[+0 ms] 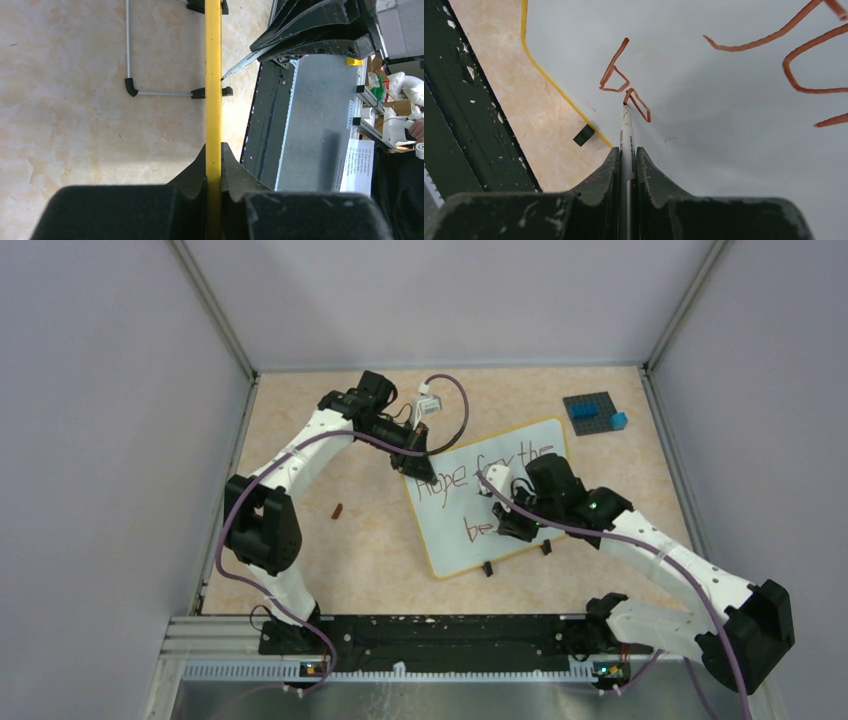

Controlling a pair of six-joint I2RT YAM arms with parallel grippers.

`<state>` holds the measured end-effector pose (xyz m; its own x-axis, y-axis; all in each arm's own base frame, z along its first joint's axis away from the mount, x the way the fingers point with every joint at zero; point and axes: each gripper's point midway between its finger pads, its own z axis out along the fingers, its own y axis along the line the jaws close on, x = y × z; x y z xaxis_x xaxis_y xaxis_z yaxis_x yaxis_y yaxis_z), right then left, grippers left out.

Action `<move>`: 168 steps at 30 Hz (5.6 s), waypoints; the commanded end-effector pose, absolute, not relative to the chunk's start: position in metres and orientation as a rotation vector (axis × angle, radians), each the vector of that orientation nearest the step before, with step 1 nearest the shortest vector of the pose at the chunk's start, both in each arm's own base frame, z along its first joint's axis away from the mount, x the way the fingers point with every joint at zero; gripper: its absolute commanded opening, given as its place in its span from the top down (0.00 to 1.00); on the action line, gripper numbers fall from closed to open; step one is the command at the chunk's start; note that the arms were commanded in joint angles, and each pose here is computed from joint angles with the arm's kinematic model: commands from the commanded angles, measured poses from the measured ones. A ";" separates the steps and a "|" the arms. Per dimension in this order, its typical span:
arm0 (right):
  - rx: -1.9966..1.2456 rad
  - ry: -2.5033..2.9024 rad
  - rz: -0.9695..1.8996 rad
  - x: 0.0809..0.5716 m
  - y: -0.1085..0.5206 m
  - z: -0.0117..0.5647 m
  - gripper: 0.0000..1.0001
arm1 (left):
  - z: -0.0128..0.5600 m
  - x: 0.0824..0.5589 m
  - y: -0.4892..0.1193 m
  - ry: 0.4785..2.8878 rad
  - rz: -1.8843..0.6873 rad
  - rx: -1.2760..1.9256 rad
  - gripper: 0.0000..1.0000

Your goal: Write a sentence on the whiteboard

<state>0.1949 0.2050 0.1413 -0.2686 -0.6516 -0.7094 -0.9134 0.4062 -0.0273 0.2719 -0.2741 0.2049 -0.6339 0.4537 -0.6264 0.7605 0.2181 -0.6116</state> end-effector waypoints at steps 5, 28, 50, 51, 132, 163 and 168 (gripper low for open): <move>-1.307 1.997 0.394 0.206 0.191 0.140 1.00 | 0.205 0.280 -0.271 2.106 -1.261 1.215 1.00; -1.276 1.934 0.474 0.199 0.180 0.188 1.00 | 0.206 0.280 -0.272 2.101 -1.275 1.213 1.00; -1.195 1.983 0.356 0.230 0.174 0.178 1.00 | 0.207 0.279 -0.271 2.097 -1.272 1.215 1.00; -1.195 1.982 0.361 0.230 0.175 0.179 1.00 | 0.207 0.279 -0.271 2.099 -1.272 1.215 1.00; -1.206 2.014 0.372 0.220 0.162 0.177 1.00 | 0.206 0.279 -0.272 2.097 -1.278 1.216 1.00; -1.193 1.975 0.445 0.223 0.148 0.204 1.00 | 0.206 0.279 -0.272 2.100 -1.275 1.216 1.00; -1.180 1.987 0.423 0.234 0.151 0.200 1.00 | 0.205 0.280 -0.272 2.101 -1.276 1.216 1.00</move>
<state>0.2216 0.1423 0.1830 -0.3154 -0.6167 -0.7212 -0.8524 0.5182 -0.0703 0.2713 -0.2743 0.2050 -0.6329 0.4536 -0.6275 0.7607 0.2135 -0.6130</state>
